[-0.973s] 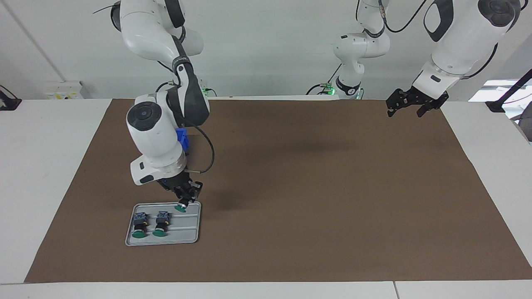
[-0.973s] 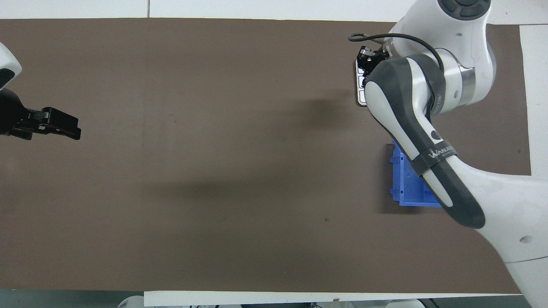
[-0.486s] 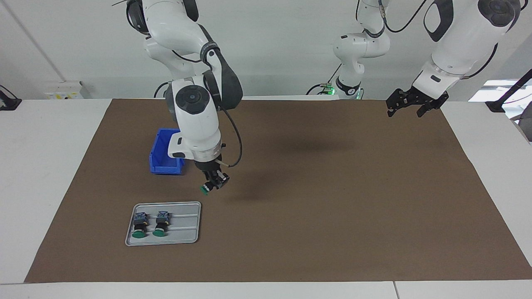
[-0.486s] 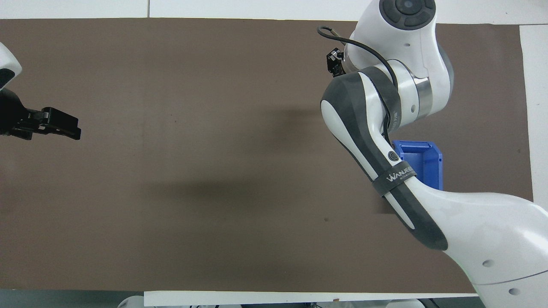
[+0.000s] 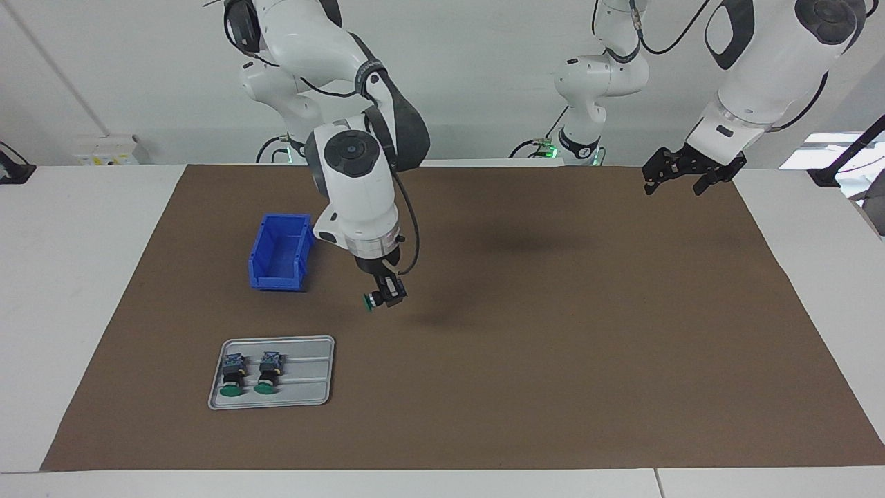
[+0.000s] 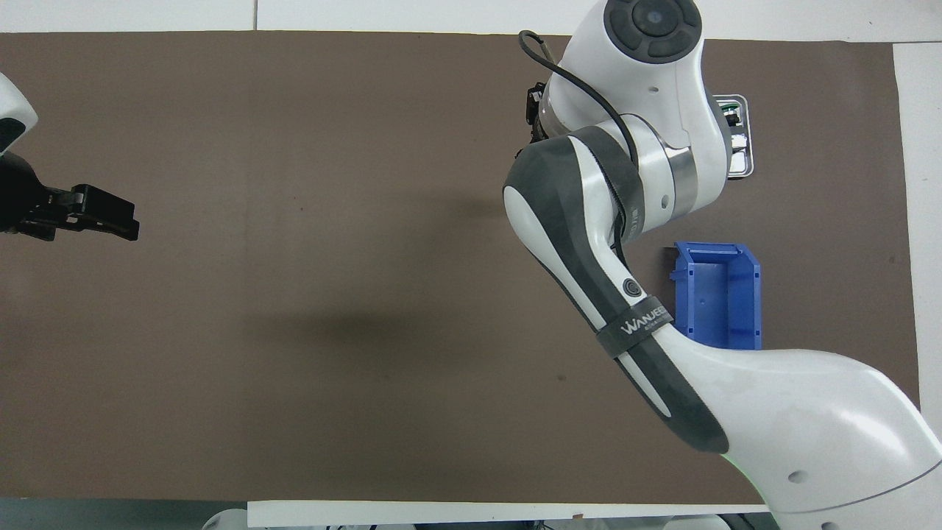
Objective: Place and press button with both arms
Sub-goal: 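Lift the green button and carry it toward the table center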
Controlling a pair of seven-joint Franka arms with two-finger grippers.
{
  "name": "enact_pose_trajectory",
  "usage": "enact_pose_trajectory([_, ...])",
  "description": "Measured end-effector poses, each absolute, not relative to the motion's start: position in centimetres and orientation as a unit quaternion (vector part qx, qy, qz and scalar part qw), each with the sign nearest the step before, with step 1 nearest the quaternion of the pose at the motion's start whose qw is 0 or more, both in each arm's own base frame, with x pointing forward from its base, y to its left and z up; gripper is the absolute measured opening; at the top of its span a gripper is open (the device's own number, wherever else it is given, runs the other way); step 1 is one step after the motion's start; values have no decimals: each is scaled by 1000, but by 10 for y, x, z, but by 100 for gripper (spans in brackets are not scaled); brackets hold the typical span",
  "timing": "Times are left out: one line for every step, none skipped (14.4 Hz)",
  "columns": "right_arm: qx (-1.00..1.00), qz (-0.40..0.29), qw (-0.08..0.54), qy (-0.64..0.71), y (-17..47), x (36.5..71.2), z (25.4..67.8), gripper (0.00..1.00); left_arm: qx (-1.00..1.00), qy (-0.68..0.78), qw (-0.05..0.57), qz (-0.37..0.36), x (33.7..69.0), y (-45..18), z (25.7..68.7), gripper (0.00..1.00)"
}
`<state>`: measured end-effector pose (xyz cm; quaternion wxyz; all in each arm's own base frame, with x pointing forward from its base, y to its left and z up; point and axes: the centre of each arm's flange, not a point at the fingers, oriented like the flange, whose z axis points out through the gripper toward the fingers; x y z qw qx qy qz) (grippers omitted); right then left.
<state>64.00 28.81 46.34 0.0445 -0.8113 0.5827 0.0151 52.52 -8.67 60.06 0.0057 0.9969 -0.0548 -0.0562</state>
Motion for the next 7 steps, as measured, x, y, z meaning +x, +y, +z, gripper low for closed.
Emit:
enact_pose_trajectory([-803, 19, 47, 593, 297, 637, 464, 44, 997, -55, 6, -56, 525, -87, 601, 100])
enact_pose_trajectory([-795, 24, 49, 604, 307, 633, 464, 44, 997, -55, 6, -56, 525, -87, 601, 100])
enact_pose_trajectory([-787, 30, 53, 613, 317, 628, 464, 44, 997, -55, 6, -56, 525, -87, 601, 100])
enact_pose_trajectory([-780, 37, 58, 623, 326, 624, 464, 44, 997, -55, 6, -56, 525, -87, 601, 100])
enact_pose_trajectory([-775, 41, 62, 628, 334, 621, 464, 44, 997, -55, 6, -56, 525, -87, 601, 100])
enact_pose_trajectory([-774, 43, 63, 629, 342, 617, 463, 44, 997, -55, 6, -56, 525, -87, 601, 100])
enact_pose_trajectory([-776, 44, 60, 626, 351, 613, 461, 44, 997, -55, 6, -56, 525, -87, 601, 100])
